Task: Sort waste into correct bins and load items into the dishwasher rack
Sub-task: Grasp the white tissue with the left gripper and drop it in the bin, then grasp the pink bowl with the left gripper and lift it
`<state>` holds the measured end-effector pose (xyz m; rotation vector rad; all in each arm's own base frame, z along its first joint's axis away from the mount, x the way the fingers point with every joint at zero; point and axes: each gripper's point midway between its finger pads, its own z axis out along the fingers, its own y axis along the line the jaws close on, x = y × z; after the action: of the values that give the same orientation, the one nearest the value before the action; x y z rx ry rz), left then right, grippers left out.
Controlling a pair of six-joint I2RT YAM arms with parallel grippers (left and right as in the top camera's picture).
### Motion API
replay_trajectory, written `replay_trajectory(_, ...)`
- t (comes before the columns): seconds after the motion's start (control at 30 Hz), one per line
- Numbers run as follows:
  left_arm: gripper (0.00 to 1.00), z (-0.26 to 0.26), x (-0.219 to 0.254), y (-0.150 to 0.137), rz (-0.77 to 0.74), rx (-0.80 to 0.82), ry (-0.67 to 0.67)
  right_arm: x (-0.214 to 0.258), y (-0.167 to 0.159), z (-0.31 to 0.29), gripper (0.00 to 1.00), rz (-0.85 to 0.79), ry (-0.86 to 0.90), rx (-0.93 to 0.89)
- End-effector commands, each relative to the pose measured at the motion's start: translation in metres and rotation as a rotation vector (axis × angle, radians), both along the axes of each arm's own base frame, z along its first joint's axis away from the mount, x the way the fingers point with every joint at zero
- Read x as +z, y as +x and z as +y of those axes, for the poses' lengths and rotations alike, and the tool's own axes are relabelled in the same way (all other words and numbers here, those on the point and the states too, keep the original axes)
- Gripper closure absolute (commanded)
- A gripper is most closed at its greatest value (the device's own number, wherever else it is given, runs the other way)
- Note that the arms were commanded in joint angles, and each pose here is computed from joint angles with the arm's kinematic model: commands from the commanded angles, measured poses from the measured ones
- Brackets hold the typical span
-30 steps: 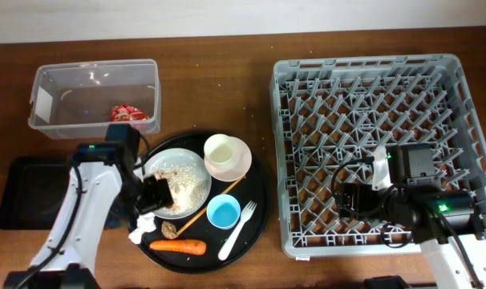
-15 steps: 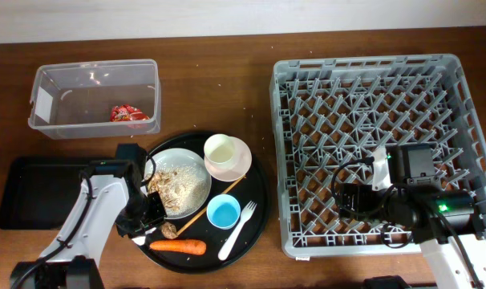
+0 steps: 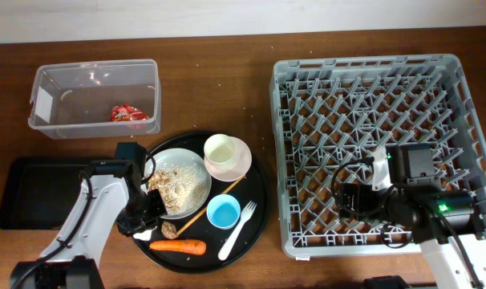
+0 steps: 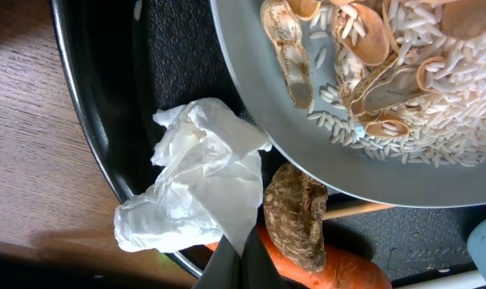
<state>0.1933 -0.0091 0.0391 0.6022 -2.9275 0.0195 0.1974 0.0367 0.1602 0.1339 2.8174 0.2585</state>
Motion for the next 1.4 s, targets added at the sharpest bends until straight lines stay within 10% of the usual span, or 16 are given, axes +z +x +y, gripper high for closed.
replay_trajectory(0.0,1.0,0.001,0.007,0.001,0.008,-0.003,0.008,0.005,0.002,0.001,0.02,-0.015,0.001,0.012)
replay_trajectory(0.27,1.0,0.013,0.146,0.131,-0.48,-0.043,0.087,0.005,0.002,0.002,0.02,-0.016,0.001,0.011)
replay_trajectory(0.53,0.99,0.022,0.162,0.266,-0.905,-0.004,0.152,0.005,0.002,0.002,0.02,-0.015,0.001,0.011)
replay_trajectory(0.6,0.56,0.022,0.144,0.281,-0.899,-0.004,0.151,0.005,0.001,0.002,0.02,-0.015,0.001,0.011)
replay_trajectory(0.67,0.38,0.022,0.133,0.284,-0.878,-0.007,0.151,0.004,0.001,0.002,0.02,-0.012,0.001,0.011)
replay_trajectory(0.9,0.43,0.016,0.132,0.237,-0.735,-0.026,0.117,0.004,0.001,0.001,0.02,-0.012,0.001,0.011)
replay_trajectory(1.03,0.5,-0.037,0.122,0.188,-0.564,-0.125,-0.179,0.004,0.001,0.001,0.02,-0.012,0.001,0.011)
replay_trajectory(1.37,0.5,-0.114,0.073,0.181,-0.45,-0.314,-0.221,0.004,0.001,0.001,0.02,-0.011,0.001,0.011)
